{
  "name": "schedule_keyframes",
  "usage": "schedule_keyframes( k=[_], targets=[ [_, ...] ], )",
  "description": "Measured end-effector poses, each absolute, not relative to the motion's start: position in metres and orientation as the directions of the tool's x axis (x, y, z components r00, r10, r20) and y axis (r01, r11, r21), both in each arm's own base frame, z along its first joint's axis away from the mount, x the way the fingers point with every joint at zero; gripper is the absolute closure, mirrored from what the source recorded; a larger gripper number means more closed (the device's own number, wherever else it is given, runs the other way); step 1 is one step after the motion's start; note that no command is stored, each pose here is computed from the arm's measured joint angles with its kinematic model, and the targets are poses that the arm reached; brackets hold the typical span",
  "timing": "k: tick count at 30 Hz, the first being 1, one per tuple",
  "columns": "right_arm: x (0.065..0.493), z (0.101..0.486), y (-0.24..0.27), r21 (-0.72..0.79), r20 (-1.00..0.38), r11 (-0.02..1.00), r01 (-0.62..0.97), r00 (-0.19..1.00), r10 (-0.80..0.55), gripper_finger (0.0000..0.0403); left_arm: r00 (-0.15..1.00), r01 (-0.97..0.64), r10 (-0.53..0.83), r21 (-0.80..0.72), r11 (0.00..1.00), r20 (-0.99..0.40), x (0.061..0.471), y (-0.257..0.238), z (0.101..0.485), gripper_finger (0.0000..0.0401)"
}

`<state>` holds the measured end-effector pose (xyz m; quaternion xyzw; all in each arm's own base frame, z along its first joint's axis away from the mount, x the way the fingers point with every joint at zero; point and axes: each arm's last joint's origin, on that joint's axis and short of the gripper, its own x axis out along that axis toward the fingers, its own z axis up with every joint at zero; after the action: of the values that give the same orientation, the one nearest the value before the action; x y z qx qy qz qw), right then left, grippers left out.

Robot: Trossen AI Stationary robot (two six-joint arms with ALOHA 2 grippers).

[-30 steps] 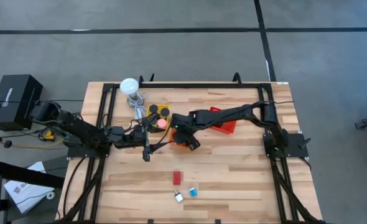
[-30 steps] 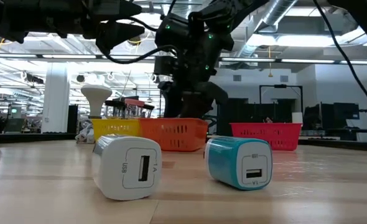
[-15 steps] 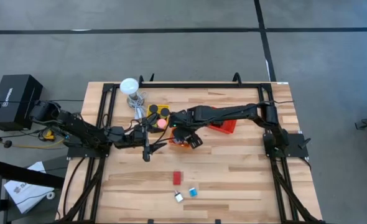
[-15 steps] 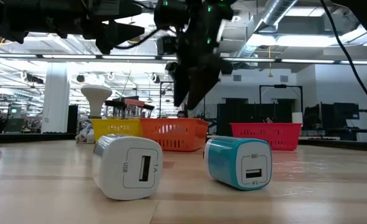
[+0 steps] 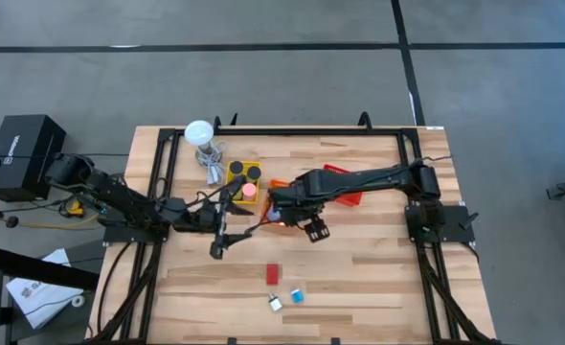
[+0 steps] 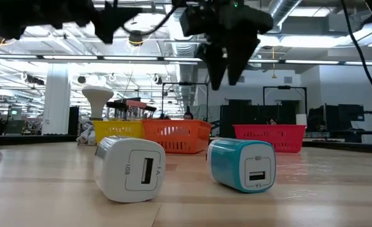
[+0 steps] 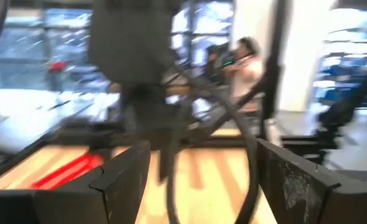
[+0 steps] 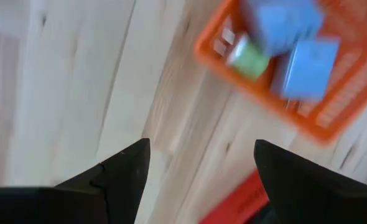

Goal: Pick & Place Office items
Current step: Put the red digital clock into the red bin

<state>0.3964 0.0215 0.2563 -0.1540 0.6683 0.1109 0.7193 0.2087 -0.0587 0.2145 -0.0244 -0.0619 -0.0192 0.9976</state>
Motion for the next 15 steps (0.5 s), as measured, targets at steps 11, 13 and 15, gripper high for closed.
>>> schedule_keyframes(
  k=[11, 13, 15],
  targets=[
    [0.349, 0.266, 0.025, -0.085, -0.982, 0.964, -0.251, 0.182, -0.039, 0.0124, 0.909, 0.353, -0.34, -0.009, 0.936, 0.241, 0.195, -0.077, 0.232, 0.0128],
    [0.337, 0.265, 0.029, -0.088, -0.974, 0.966, -0.243, 0.223, -0.032, 0.0124, 0.907, 0.358, -0.345, -0.009, 0.934, 0.243, 0.194, -0.078, 0.232, 0.0128],
    [0.323, 0.262, 0.035, -0.092, -0.961, 0.964, -0.248, 0.275, -0.021, 0.0124, 0.909, 0.348, -0.335, -0.011, 0.937, 0.25, 0.194, -0.077, 0.233, 0.0128]
  ],
)
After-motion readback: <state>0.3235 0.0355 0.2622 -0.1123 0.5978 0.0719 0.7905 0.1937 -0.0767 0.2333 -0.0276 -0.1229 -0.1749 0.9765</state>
